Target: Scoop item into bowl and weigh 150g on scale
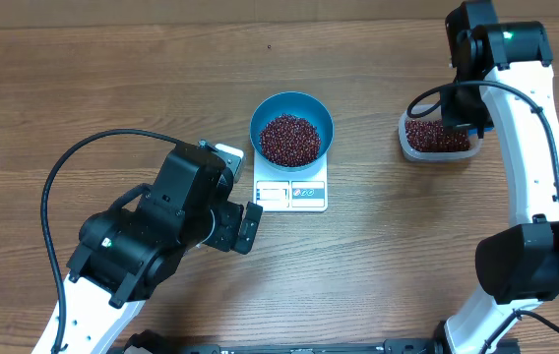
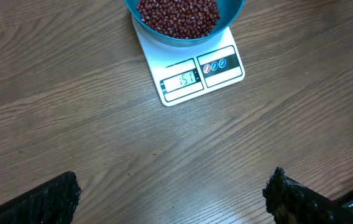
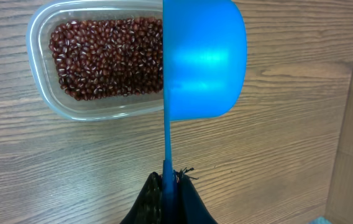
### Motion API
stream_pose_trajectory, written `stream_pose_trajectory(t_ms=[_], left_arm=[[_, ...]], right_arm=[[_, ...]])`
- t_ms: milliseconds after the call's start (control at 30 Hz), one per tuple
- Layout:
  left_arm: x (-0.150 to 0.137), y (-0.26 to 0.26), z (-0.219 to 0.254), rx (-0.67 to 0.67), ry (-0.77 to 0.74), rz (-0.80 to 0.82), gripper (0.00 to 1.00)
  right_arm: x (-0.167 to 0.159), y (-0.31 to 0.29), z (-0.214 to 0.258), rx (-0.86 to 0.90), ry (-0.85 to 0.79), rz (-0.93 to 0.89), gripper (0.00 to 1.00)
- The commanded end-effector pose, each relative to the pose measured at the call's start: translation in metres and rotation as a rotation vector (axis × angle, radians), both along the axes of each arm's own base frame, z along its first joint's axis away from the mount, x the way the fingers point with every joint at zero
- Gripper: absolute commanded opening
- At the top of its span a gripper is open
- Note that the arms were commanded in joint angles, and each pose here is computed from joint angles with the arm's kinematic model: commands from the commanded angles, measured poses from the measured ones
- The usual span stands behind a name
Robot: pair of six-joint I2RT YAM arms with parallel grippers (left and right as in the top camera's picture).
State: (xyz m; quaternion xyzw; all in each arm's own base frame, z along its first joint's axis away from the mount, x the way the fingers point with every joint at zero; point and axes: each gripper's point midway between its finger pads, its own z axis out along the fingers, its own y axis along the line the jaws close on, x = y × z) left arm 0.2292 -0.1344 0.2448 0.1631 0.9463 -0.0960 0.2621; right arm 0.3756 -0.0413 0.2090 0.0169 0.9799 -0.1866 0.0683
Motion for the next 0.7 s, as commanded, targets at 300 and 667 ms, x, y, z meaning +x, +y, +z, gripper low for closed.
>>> stream_pose_trajectory(t_ms=[300,667], left_arm=[[0.004,-0.001,0.007,-0.016,-0.012,0.017,0.99],[0.004,-0.001,0.006,-0.015,-0.011,0.017,1.00]], right_arm=[[0.036,0.072,0.042,0.386,-0.249,0.144,0.04],[0.041,0.188,0.098,0.573,-0.385,0.694,0.04]])
